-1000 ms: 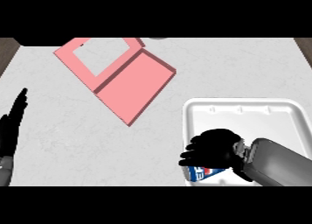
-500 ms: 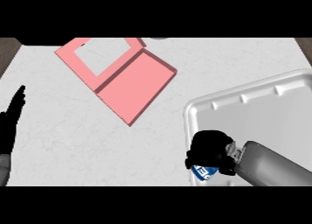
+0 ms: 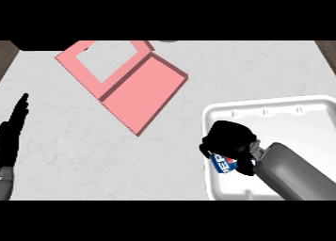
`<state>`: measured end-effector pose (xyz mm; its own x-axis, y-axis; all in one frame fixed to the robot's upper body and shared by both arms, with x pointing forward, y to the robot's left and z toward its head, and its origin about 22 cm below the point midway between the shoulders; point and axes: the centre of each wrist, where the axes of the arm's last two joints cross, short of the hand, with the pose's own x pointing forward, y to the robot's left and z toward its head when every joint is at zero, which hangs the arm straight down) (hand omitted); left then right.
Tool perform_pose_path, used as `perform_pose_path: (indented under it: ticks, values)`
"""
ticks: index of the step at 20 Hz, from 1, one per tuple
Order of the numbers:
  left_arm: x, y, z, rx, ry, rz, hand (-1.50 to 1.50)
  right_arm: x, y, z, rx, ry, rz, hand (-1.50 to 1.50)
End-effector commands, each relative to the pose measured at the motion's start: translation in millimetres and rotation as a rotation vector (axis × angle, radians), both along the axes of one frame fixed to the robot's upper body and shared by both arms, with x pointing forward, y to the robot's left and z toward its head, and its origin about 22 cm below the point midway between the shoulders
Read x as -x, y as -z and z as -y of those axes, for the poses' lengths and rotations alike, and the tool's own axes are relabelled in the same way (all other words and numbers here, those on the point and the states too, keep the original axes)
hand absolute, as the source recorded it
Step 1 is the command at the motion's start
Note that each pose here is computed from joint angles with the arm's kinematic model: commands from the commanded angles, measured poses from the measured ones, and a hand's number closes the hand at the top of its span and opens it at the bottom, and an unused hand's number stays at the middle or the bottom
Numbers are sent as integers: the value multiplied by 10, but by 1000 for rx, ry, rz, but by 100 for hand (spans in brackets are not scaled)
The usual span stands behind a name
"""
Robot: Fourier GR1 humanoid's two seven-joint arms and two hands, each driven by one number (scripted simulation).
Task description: Pick the can from the tray and place it in the cardboard box
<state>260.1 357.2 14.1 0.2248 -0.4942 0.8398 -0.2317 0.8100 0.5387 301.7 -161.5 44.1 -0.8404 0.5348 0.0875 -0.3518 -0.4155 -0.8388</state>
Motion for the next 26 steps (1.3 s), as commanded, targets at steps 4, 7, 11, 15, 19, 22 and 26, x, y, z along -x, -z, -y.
perform_pose_path:
  ticks: [4, 7, 11, 15, 19, 22, 26]
  values:
    - [53, 6, -126, 0, -46, 10, 0, -473, -217, 745, -322, 733, 234, 150]
    - [-30, -4, 60, 6, -9, 15, 0, -485, -257, 861, -346, 835, 402, 150]
    - [-35, -39, -95, -18, 3, 9, 0, -561, -656, 737, -493, 823, 531, 150]
    - [55, -28, -81, -10, 11, 5, 0, -453, -826, 572, -646, 676, 627, 150]
    - [-26, 20, 8, -10, 11, -4, 0, -505, -1048, 269, -702, 617, 583, 150]
    - [42, 42, 75, 20, 19, 0, 0, -560, -1266, -69, -743, 602, 495, 150]
    - [-33, -71, -75, -14, 18, 3, 0, -614, -1410, -451, -853, 616, 401, 150]
